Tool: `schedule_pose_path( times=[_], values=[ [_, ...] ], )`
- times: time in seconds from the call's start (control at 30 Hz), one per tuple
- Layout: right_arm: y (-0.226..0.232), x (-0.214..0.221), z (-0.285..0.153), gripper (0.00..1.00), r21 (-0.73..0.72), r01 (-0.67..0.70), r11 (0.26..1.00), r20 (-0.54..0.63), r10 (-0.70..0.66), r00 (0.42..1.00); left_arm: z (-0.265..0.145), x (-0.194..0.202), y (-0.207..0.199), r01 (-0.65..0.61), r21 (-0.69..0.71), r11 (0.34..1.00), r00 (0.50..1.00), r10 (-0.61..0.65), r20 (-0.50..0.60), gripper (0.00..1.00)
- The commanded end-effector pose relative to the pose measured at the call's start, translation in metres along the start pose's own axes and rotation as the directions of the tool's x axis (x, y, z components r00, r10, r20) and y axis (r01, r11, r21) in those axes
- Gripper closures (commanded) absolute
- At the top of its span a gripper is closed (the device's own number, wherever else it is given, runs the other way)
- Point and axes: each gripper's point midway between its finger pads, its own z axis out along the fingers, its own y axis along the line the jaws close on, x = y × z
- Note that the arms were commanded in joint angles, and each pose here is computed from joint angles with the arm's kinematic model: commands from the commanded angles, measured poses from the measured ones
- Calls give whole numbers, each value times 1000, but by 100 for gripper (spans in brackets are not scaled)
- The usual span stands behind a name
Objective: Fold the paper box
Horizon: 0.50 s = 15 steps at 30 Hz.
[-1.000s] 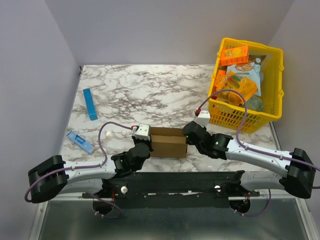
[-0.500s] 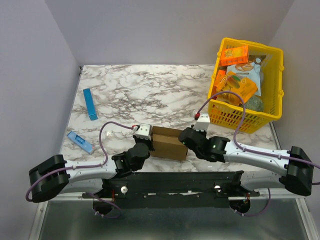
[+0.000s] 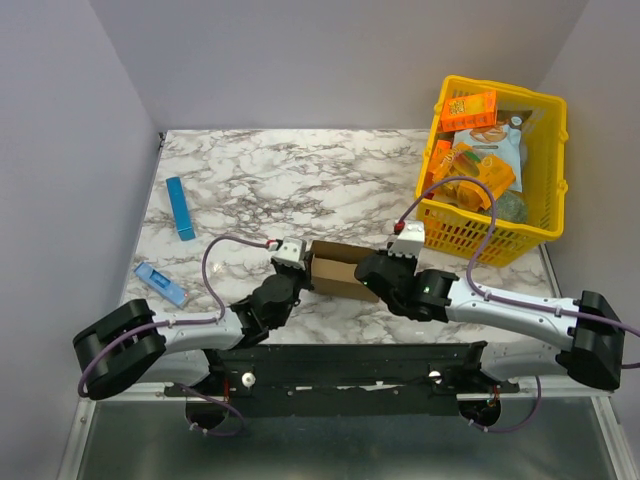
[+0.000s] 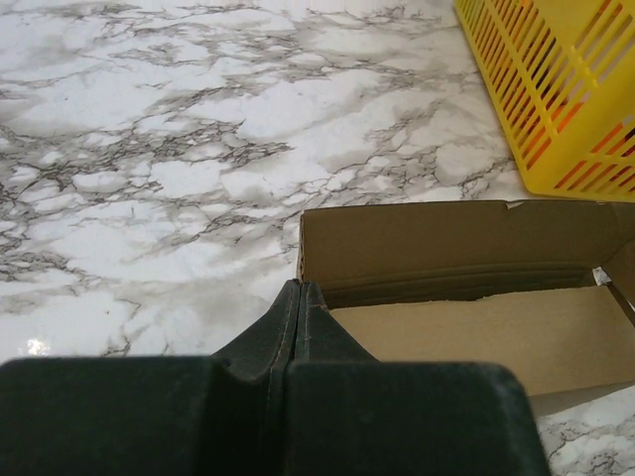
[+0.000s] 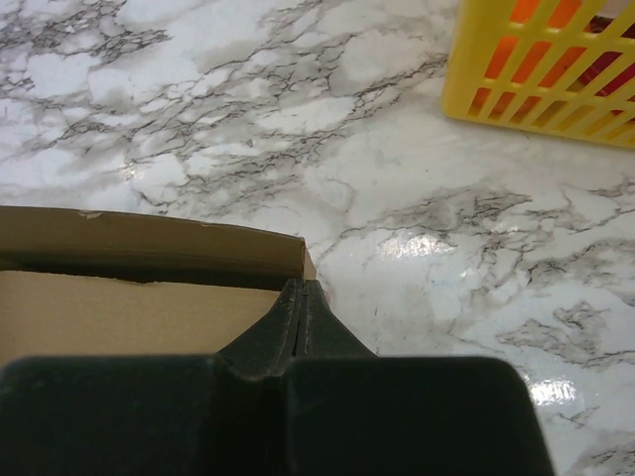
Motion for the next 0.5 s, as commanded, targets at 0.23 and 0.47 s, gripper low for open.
schedule_pose_path(
  times=[0.23, 0.47],
  values=[
    [9, -15, 7, 100, 28, -111, 993, 108, 107, 988, 6, -33, -23, 117, 194, 974, 980, -145, 136, 100],
    [9, -16, 6, 100, 26, -115, 993, 110, 112, 988, 0, -17, -19, 145, 212, 967, 983, -165, 83, 100]
  ],
)
